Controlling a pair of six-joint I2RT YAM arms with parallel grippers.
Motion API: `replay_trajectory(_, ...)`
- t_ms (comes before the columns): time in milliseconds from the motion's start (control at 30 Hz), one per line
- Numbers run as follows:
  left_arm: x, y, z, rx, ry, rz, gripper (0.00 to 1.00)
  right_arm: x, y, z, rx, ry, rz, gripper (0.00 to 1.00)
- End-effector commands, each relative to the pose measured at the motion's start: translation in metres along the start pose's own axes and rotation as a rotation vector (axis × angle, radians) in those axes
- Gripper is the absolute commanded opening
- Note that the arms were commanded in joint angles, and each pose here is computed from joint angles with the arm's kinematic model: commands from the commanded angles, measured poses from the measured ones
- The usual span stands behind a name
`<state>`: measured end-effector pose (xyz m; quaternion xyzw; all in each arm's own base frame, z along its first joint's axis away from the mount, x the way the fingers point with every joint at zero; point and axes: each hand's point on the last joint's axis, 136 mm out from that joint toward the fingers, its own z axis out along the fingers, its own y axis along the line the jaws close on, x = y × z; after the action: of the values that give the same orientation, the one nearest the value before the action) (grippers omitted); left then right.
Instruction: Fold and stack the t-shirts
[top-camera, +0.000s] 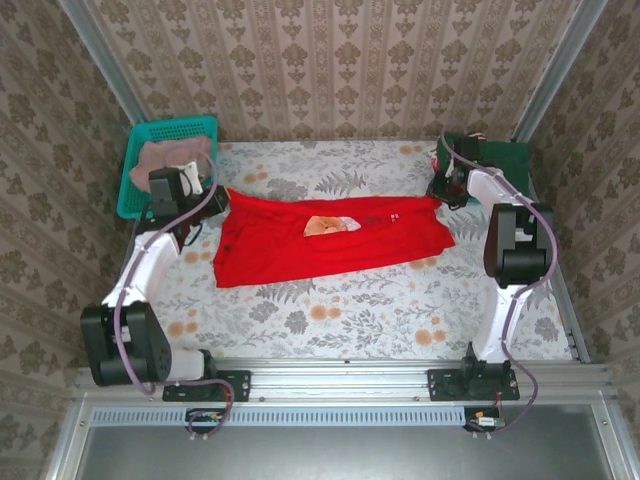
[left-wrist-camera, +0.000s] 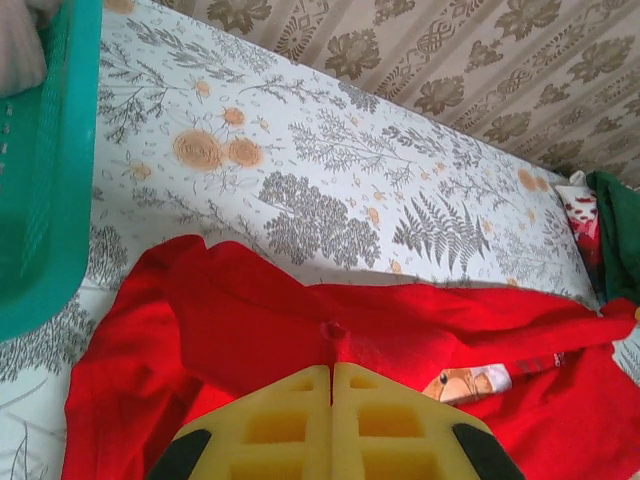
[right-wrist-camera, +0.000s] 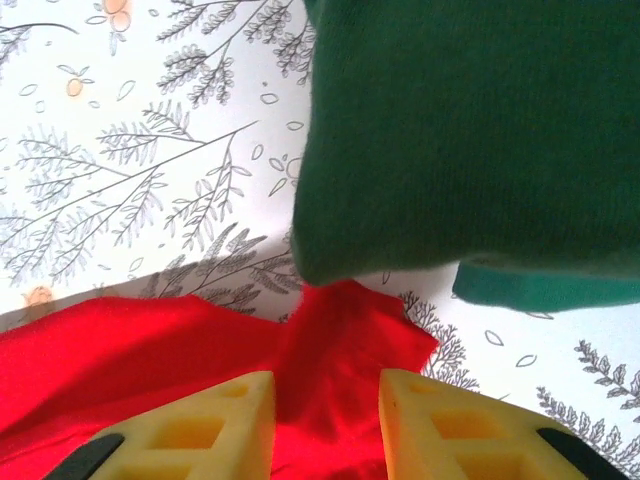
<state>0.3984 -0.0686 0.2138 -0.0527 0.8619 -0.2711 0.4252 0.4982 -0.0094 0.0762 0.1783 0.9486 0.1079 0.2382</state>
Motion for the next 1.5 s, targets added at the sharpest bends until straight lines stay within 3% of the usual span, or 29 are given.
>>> replay_trajectory(0,0.005,0.000,-0.010,0.001,-0.022,0.036,0.00,-0.007,0.019,-0.032,-0.089,-0.084,-0.009,0.35)
replay_trajectory(233,0.054,0.009,-0.021,-0.008,0.022,-0.004,0.00,0.013,0.024,-0.032,-0.075,-0.036,0.042,0.52)
replay_trajectory(400,0.090,0.015,-0.029,-0.029,0.071,-0.032,0.00,0.012,0.066,-0.011,-0.002,0.027,-0.125,0.53)
replay_trajectory(467,0.104,0.019,-0.032,-0.048,0.097,-0.046,0.00,0.013,0.068,0.002,0.080,0.046,-0.176,0.54)
replay_trajectory(733,0.144,0.039,-0.040,-0.136,0.173,-0.091,0.00,0.036,0.054,0.037,0.165,0.171,-0.214,0.53)
replay_trajectory(1033,0.147,0.046,-0.045,-0.181,0.181,-0.117,0.00,0.037,0.031,0.028,0.282,0.188,-0.260,0.27)
replay_trajectory(1200,0.148,0.046,-0.044,-0.178,0.181,-0.115,0.00,0.033,0.035,0.013,0.267,0.136,-0.257,0.05)
replay_trajectory(1467,0.149,0.050,-0.046,-0.195,0.186,-0.109,0.00,0.063,0.023,0.004,0.249,0.141,-0.244,0.00)
